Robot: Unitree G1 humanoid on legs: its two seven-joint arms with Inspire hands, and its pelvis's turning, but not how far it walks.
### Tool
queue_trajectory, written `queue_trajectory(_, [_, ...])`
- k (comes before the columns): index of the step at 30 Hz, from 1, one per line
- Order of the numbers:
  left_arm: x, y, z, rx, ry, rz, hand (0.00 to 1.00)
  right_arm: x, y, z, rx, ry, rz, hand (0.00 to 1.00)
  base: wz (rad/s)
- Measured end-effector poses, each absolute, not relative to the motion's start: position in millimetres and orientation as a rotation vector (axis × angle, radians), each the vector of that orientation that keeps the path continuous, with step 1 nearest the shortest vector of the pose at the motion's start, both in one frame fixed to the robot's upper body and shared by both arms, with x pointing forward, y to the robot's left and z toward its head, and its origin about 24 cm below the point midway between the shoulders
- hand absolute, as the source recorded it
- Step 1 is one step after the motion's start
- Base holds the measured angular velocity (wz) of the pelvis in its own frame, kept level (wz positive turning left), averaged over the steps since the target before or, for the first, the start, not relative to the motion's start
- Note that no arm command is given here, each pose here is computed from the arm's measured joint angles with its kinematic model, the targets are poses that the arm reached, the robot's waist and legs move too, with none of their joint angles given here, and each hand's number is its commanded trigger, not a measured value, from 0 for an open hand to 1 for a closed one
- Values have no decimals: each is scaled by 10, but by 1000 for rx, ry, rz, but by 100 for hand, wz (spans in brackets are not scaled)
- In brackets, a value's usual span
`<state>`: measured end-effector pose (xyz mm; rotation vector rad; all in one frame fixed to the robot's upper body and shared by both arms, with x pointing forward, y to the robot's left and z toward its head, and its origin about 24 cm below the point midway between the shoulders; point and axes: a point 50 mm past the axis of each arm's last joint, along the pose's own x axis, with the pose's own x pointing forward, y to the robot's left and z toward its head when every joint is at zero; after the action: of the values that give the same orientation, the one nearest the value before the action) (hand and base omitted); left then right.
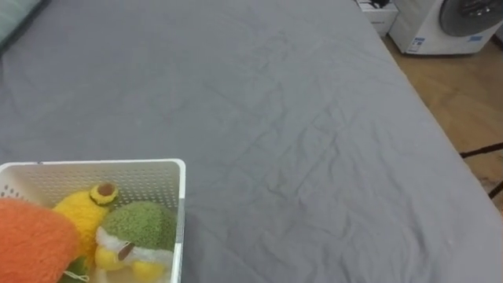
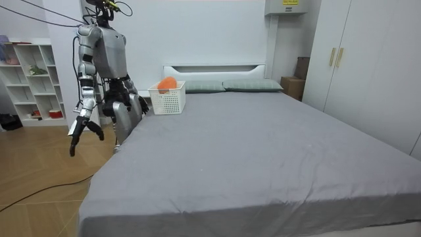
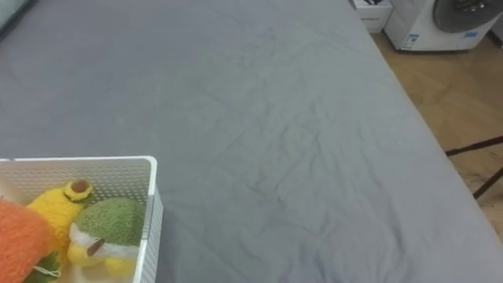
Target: Collect toys from the bed
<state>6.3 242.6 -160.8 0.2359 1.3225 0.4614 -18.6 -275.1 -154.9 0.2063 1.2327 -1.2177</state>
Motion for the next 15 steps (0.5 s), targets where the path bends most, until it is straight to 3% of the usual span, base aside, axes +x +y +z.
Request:
queue_trajectory(8, [72, 2393, -1622, 240, 1330, 445, 0, -168, -2575, -1629, 82, 1360, -921, 0, -1])
queue_trajectory(15, [98, 2360, -1633, 243, 1326, 426, 0, 174, -2391, -1688, -60, 1350, -560, 0, 0])
